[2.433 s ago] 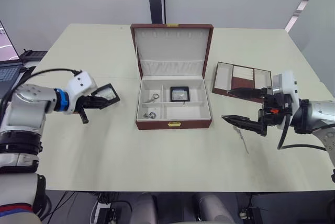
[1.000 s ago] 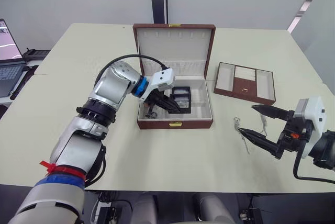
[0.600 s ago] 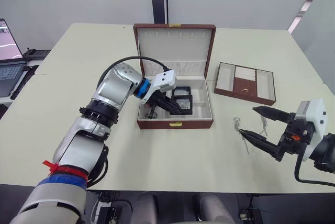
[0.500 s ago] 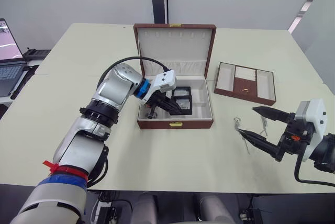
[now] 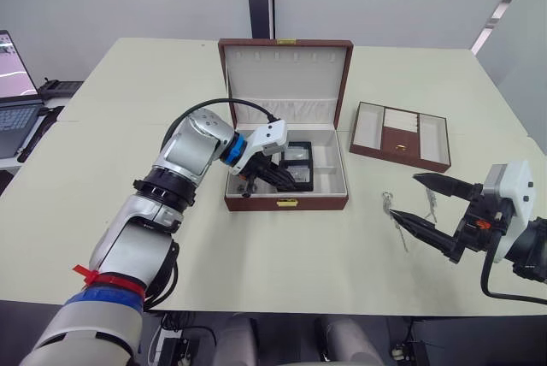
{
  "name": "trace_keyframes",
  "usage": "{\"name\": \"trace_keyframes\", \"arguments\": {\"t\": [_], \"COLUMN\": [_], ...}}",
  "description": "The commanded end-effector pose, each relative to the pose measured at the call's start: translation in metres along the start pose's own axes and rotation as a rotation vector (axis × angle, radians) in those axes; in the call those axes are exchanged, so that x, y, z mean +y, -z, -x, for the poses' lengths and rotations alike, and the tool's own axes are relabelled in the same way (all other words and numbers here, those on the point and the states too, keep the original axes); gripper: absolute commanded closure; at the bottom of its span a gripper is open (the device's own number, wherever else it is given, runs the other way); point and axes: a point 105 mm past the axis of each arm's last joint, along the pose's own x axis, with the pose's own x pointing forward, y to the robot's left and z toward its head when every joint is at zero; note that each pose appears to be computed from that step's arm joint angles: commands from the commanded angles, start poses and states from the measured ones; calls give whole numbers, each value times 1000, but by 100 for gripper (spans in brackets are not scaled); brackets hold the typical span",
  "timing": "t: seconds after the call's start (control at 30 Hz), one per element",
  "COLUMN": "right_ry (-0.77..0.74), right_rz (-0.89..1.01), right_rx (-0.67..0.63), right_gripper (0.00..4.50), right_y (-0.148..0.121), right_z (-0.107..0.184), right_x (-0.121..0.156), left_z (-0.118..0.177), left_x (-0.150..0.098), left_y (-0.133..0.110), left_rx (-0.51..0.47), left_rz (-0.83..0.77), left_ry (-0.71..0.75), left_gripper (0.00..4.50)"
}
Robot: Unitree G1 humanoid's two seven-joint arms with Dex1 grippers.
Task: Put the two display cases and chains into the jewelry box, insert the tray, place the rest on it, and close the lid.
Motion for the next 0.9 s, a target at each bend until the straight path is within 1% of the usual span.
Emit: {"name": "trace_keyframes", "arguments": {"t": [0.03, 0.13, 0.2, 0.23, 0.5, 0.6, 0.7, 0.77, 0.9], "right_ry": [5, 3, 1, 1, -3, 2, 15, 35, 80], "right_rz": [45, 45, 45, 45, 51, 50, 38, 16, -30], "right_rx": [-19, -16, -14, -13, -12, -13, -12, -6, 4], "right_gripper": [0, 0, 0, 0, 0, 0, 0, 0, 0], "right_y": [-11, -10, -10, -10, -11, -11, -8, -3, 8], "right_z": [4, 3, 3, 3, 2, 3, 5, 10, 22], "right_x": [0, -1, -1, -1, -4, -6, -12, -20, -40], "left_z": [0, 1, 2, 2, 2, 9, 21, 38, 71], "left_x": [0, 1, 2, 2, 2, 6, 10, 9, 1], "left_y": [-3, -4, -5, -6, -10, -17, -25, -29, -27], "left_rx": [3, -3, -8, -12, -35, -75, -140, -199, -288], "left_rz": [-12, -17, -19, -20, -20, -22, -17, -5, 32], "left_ry": [4, -6, -13, -12, -7, -42, -85, -116, -215], "left_gripper": [448, 448, 385, 361, 101, 6, 2, 2, 2]}}
